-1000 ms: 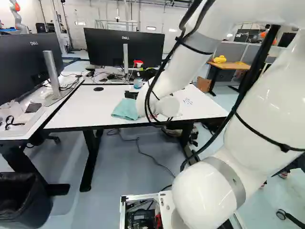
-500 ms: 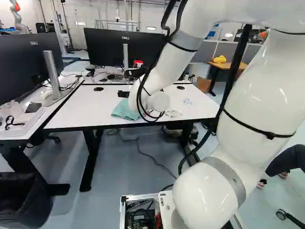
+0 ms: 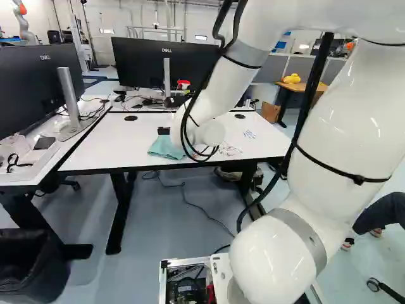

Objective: Clean the table with the green towel

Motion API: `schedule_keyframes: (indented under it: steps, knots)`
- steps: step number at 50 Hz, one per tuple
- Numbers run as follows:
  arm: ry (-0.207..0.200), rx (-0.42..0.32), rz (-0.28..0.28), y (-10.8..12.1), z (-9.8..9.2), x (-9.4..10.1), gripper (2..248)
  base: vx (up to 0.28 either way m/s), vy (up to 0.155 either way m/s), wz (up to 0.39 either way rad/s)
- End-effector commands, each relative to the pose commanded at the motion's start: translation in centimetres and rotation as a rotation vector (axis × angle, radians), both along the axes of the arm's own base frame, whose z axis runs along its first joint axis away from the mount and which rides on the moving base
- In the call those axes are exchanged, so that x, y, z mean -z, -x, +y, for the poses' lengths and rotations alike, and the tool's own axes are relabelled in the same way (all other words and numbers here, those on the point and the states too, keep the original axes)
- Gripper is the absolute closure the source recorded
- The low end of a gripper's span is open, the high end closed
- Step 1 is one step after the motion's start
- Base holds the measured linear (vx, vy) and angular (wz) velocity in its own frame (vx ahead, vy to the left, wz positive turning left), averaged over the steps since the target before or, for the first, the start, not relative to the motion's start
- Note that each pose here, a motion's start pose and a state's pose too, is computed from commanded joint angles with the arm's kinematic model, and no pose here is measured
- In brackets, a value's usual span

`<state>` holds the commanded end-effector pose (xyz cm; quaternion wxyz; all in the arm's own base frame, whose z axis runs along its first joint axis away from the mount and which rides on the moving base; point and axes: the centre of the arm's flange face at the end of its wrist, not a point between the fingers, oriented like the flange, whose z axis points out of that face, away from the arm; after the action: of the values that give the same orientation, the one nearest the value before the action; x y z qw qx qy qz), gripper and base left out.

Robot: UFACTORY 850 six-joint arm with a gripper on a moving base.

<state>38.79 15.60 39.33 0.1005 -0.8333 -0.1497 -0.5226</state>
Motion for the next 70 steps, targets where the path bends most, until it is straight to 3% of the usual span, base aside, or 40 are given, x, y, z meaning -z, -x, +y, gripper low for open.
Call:
schedule_keyframes:
  steps: [12, 46, 63, 70]
  knots:
    - [0.018, 0.015, 0.062, -0.7, 0.0, 0.5, 3, 0.0, 0.0, 0.0]
    - [0.06, 0.057, 0.23, -5.6, 0.8, 2.1, 3, 0.0, 0.0, 0.0]
    - [0.081, 0.06, 0.315, -5.5, 1.1, 2.7, 3, 0.0, 0.0, 0.0]
    - [0.081, 0.06, 0.315, -5.5, 1.1, 2.7, 3, 0.0, 0.0, 0.0]
